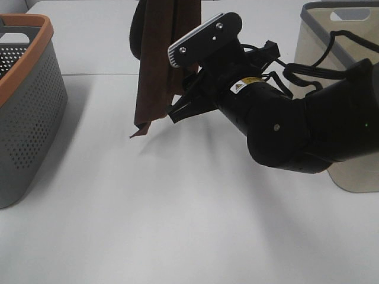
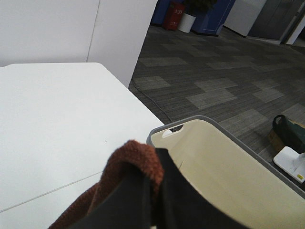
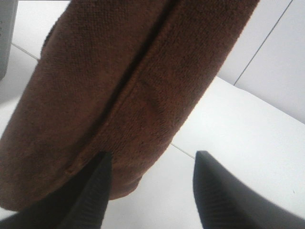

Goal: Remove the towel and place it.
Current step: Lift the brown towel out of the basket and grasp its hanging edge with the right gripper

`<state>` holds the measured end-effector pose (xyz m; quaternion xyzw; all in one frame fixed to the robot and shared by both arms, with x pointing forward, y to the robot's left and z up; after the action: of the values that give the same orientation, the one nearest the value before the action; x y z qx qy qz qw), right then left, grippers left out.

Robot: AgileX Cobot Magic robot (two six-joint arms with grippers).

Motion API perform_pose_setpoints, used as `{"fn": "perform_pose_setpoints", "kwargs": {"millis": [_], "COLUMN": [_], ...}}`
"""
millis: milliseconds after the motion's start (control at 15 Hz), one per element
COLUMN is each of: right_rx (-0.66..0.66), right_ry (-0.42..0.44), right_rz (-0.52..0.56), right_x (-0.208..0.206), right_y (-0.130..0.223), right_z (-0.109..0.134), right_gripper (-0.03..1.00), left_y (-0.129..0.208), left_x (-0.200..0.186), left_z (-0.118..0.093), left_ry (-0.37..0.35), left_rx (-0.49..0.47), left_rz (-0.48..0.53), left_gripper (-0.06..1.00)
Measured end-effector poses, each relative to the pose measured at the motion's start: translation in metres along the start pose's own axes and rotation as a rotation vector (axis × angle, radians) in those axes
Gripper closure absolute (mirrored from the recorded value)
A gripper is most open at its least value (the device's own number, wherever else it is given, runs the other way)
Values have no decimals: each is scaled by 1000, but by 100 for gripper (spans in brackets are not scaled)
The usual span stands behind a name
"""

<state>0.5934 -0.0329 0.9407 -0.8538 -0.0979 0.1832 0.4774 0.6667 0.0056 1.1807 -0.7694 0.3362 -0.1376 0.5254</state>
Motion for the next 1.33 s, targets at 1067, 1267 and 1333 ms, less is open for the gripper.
{"fn": "perform_pose_setpoints", "kwargs": {"millis": [1067, 1267, 1333], "right_rx": [28, 30, 35], "right_ry": [1, 2, 6], "right_rz": [14, 11, 2], "right_x": [11, 12, 13], "right_y": [15, 14, 10], "right_z": [11, 11, 10], "right_gripper": [46, 46, 46], "left_y": [-1, -1, -1], "left_x": [0, 0, 0], "left_z": [-2, -3, -3], "left_ry": [12, 13, 14], "left_rx": [-43, -48, -49], "left_rz": [-4, -5, -5], "left_gripper": [94, 94, 94]}}
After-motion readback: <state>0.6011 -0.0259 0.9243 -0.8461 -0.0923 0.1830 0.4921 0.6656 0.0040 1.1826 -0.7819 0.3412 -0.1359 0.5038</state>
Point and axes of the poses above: a point on each arm's last joint axis where the gripper is mounted, x pointing out along that axis toward the gripper, z along the wrist's bending axis when the last joint is at zero, y = z × x, the point moved 10 cm from there along x, pointing out along that axis toward the gripper, and after that the axes turned 3 degrees about -x, right-handed, at the moved point
